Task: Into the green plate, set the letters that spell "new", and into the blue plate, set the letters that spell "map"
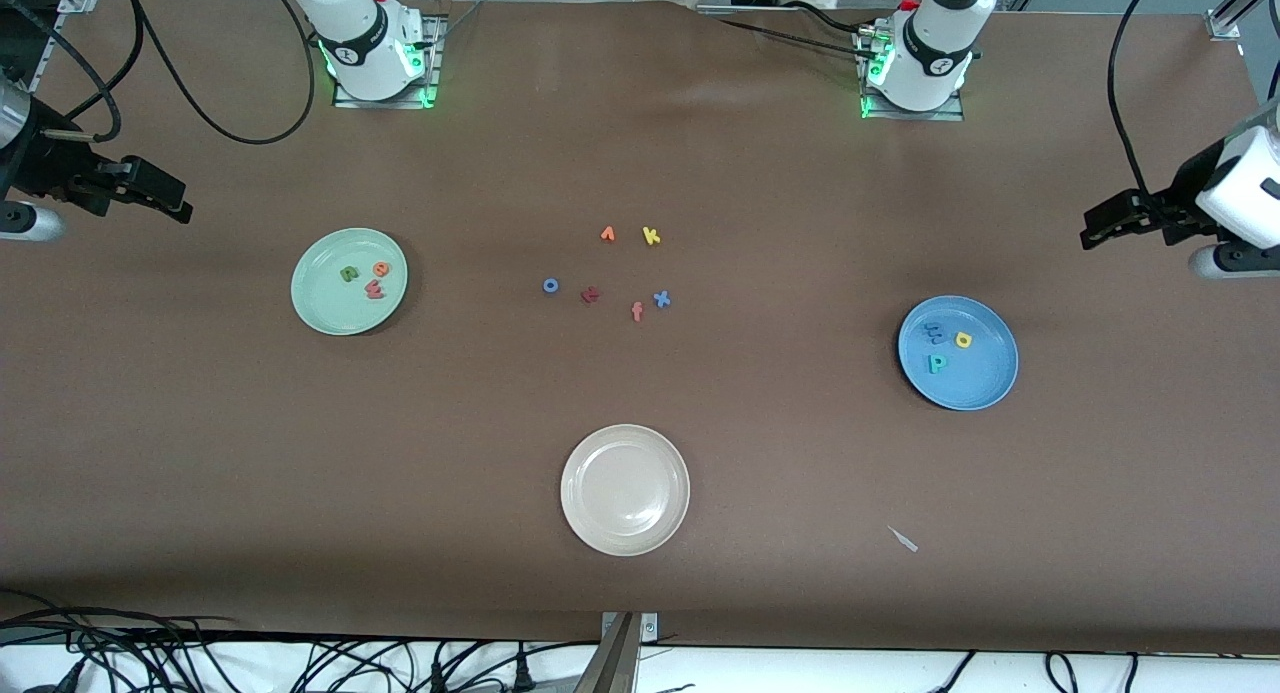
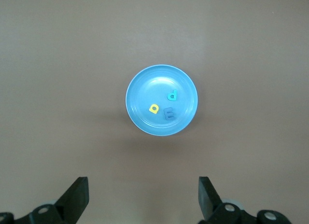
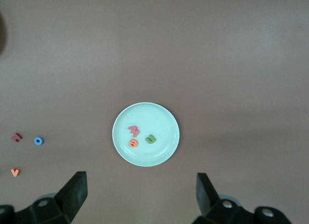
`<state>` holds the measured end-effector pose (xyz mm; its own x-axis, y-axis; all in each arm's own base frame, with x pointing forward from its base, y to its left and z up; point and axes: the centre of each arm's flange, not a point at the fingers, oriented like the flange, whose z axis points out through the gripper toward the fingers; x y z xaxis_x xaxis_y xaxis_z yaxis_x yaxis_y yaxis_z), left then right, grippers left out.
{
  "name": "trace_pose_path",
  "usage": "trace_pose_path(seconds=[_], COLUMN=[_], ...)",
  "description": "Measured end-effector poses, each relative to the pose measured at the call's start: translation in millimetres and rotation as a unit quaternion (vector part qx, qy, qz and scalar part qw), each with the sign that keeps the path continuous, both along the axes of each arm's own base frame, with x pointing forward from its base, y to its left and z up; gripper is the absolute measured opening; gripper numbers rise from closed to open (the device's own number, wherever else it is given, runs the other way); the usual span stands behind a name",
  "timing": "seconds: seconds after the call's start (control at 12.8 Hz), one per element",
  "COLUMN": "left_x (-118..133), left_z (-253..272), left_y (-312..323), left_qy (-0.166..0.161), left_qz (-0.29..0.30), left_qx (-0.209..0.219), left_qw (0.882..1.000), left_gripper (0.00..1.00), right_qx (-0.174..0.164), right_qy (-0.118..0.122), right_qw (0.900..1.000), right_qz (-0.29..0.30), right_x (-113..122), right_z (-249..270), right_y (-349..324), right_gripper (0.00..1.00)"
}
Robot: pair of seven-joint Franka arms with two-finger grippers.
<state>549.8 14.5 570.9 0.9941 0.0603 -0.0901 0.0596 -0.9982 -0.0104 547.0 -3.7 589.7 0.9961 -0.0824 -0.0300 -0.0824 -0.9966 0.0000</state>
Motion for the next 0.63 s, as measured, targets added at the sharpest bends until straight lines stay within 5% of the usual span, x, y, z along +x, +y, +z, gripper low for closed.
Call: trace_pose_path(seconds=[0.63], left_x=[-10.6], left_z=[15.1], left_y=[3.4], left_qy=[0.014], left_qz=[0.003], left_qx=[0.0], left_qw=[1.0], left_gripper=[1.0], right_qx=[0.0], right_qy=[-0.006], right_qw=[1.0], right_qz=[0.0], right_x=[1.6], right_z=[-1.5], right_y=[-0.4], right_gripper=[1.0])
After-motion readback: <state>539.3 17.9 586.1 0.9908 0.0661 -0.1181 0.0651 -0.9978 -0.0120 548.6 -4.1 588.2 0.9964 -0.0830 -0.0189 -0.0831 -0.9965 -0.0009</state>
